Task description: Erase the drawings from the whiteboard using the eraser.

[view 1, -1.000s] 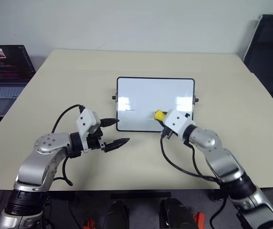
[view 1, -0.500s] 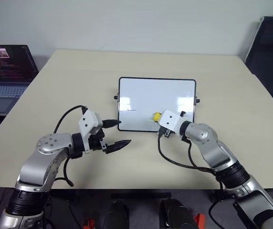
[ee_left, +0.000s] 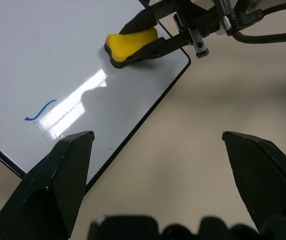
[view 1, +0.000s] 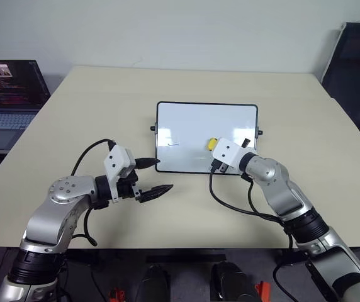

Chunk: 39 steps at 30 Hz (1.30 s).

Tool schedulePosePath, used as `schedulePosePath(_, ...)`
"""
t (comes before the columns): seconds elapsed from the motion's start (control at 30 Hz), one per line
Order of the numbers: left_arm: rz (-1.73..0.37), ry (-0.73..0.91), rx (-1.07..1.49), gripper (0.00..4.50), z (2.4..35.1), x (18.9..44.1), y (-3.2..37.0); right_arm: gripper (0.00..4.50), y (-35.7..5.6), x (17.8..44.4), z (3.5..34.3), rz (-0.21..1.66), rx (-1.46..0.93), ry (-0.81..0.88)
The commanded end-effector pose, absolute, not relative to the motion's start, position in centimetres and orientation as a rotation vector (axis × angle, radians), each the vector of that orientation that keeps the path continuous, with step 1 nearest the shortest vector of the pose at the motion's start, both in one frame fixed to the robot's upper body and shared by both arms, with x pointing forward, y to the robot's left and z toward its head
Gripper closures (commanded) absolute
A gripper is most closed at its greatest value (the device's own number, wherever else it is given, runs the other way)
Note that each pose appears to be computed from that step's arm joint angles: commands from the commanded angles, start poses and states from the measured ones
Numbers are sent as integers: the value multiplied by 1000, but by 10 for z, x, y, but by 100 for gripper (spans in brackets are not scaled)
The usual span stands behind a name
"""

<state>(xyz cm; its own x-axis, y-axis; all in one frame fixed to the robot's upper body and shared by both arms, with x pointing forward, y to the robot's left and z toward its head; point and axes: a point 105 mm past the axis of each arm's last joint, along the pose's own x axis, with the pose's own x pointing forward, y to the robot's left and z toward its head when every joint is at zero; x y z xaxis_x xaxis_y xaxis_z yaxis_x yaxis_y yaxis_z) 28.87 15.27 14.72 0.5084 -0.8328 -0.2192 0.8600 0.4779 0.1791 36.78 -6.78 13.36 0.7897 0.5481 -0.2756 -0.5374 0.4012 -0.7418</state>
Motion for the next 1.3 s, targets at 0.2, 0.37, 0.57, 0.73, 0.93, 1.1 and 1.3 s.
schedulePosePath(0.2,-937,20,239,0,161,295,163,343,-62,362,151,690,-820,-75)
schedulePosePath(0.37,-880,-8,220,0,167,295,174,343,-53,335,161,840,-601,-71)
schedulePosePath(0.57,-800,-1,224,0,161,288,188,343,-59,300,160,957,-465,-40)
schedulePosePath(0.73,-725,9,209,0,153,282,203,343,-66,291,162,920,-335,-47)
schedulePosePath(0.93,-652,7,220,0,145,279,214,343,-64,292,155,868,-282,-52)
schedulePosePath(1.1,-620,12,236,0,144,279,222,343,-58,294,157,894,-309,-65)
schedulePosePath(1.3,-590,-1,237,0,145,282,225,343,-49,302,159,897,-319,-83)
